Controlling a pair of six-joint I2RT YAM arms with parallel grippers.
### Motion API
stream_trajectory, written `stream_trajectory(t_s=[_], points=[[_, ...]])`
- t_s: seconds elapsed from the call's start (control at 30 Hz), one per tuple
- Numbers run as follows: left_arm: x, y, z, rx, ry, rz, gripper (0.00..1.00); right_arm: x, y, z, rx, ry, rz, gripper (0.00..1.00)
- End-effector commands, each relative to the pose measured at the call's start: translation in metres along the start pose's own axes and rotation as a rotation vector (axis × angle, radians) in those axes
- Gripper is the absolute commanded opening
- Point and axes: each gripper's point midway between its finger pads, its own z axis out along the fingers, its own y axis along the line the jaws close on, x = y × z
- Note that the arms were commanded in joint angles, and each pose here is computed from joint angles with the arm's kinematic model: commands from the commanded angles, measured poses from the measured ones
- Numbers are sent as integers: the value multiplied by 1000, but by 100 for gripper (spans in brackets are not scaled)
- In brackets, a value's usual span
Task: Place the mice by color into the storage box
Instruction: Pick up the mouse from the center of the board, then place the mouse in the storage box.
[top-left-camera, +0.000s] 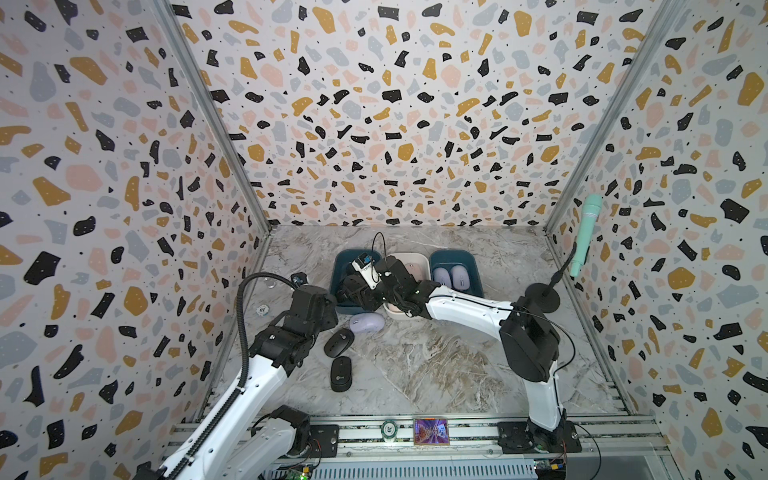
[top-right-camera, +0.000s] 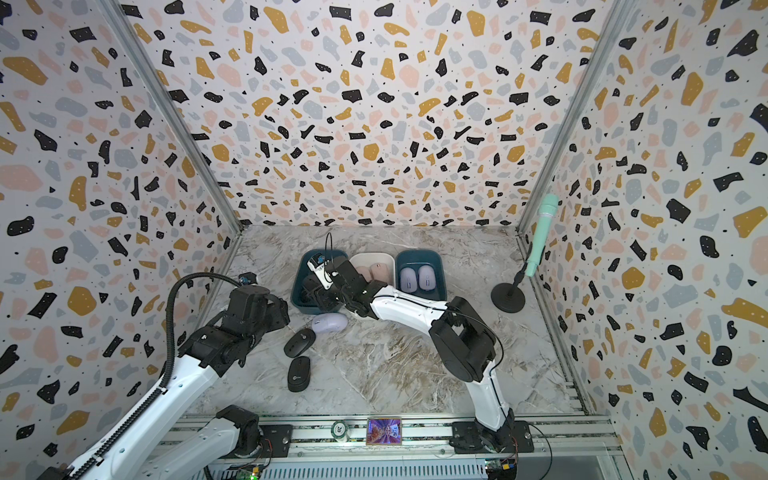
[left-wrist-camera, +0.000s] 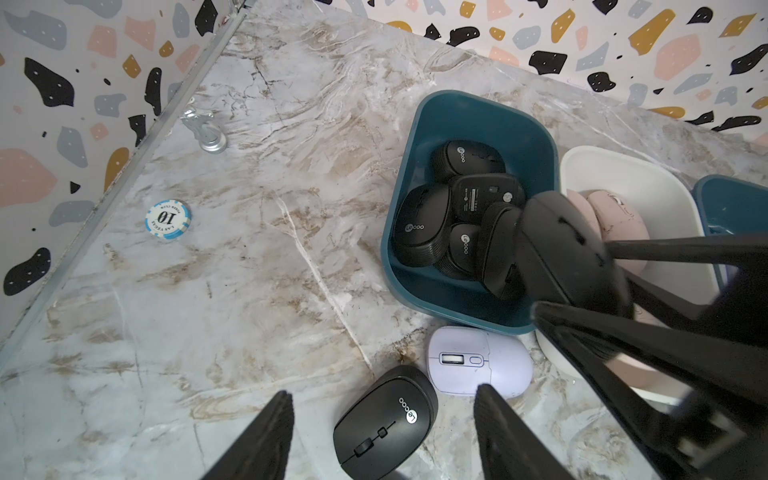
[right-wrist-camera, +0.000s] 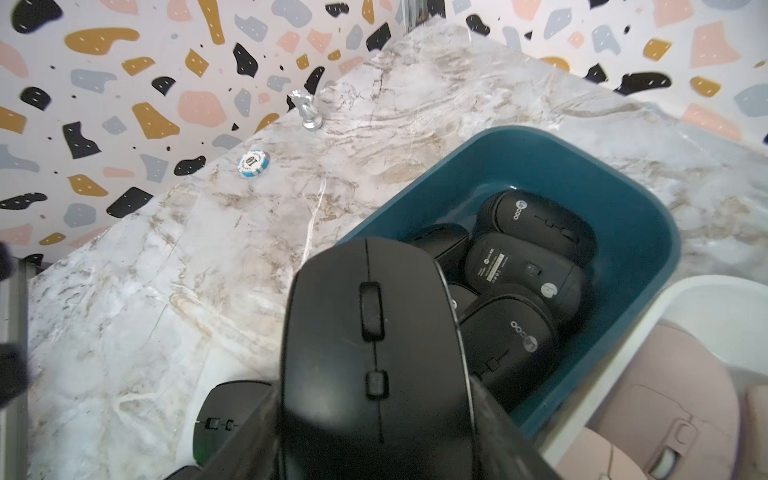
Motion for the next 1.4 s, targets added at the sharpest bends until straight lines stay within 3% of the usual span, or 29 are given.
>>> stream_trajectory(t_s=[0.0,0.43,0.83,1.07,1.37], points=[[-5,-1,-2,17,-28,-39,68,-24,-3,5,-18,-42,36,55],[-14,0,-7,0,-38,-8,68,-6,-24,62,42,24,47,56],[-9,1,-5,1,-36,-30,68,9,-41,82,119,65,30,59],[-7,-1,-4,15,-34,-47,68,12,-44,82,131,71,26,65],[-6,0,-5,12,-32,-57,68,-16,-36,56,116,2,17,73]])
